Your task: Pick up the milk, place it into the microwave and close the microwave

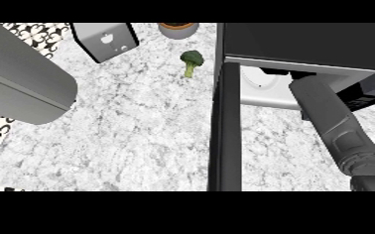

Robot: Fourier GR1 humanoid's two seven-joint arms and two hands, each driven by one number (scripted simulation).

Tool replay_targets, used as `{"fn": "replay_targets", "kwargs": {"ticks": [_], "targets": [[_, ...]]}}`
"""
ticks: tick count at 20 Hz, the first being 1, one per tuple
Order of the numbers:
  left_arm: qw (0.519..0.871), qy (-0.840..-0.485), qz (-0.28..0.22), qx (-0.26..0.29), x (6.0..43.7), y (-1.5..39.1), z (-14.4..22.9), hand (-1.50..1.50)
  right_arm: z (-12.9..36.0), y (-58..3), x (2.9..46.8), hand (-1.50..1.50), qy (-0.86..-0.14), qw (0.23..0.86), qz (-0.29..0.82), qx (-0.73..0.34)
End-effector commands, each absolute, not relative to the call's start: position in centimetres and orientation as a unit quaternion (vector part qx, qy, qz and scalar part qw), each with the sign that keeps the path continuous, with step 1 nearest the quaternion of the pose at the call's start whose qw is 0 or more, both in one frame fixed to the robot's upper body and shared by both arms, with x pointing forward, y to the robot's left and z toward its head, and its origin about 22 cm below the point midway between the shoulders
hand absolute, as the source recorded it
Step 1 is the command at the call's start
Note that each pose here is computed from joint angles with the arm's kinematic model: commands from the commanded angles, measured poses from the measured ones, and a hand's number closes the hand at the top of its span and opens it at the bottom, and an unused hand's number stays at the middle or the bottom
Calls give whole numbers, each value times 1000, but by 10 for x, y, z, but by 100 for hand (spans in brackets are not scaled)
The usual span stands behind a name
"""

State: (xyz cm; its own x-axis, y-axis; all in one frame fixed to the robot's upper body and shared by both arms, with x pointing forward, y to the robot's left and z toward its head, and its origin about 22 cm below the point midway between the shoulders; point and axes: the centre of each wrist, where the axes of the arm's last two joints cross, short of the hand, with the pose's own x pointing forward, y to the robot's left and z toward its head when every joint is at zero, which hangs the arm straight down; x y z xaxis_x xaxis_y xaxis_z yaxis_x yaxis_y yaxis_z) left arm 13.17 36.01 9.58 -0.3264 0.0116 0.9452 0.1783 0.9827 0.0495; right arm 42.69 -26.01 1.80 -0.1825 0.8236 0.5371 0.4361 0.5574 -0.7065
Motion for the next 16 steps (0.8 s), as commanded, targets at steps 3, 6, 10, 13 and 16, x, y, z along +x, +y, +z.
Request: {"fn": "replay_targets", "kwargs": {"ticks": [3, 6, 10, 13, 16], "targets": [[578, -805, -90, -96, 139, 342, 88, -150, 21, -250, 430, -150, -769, 510, 186, -338], [575, -802, -104, -120, 139, 343, 88, -150, 11, -253, 424, -150, -786, 513, 157, -306], [571, -802, -120, -130, 142, 336, 80, -150, 7, -254, 422, -150, -799, 532, 123, -251], [571, -799, -124, -142, 139, 321, 87, -150, -7, -260, 413, -150, -805, 549, 94, -203], [571, -796, -127, -156, 156, 306, 90, -150, -23, -237, 406, -150, -805, 560, 83, -176]]}}
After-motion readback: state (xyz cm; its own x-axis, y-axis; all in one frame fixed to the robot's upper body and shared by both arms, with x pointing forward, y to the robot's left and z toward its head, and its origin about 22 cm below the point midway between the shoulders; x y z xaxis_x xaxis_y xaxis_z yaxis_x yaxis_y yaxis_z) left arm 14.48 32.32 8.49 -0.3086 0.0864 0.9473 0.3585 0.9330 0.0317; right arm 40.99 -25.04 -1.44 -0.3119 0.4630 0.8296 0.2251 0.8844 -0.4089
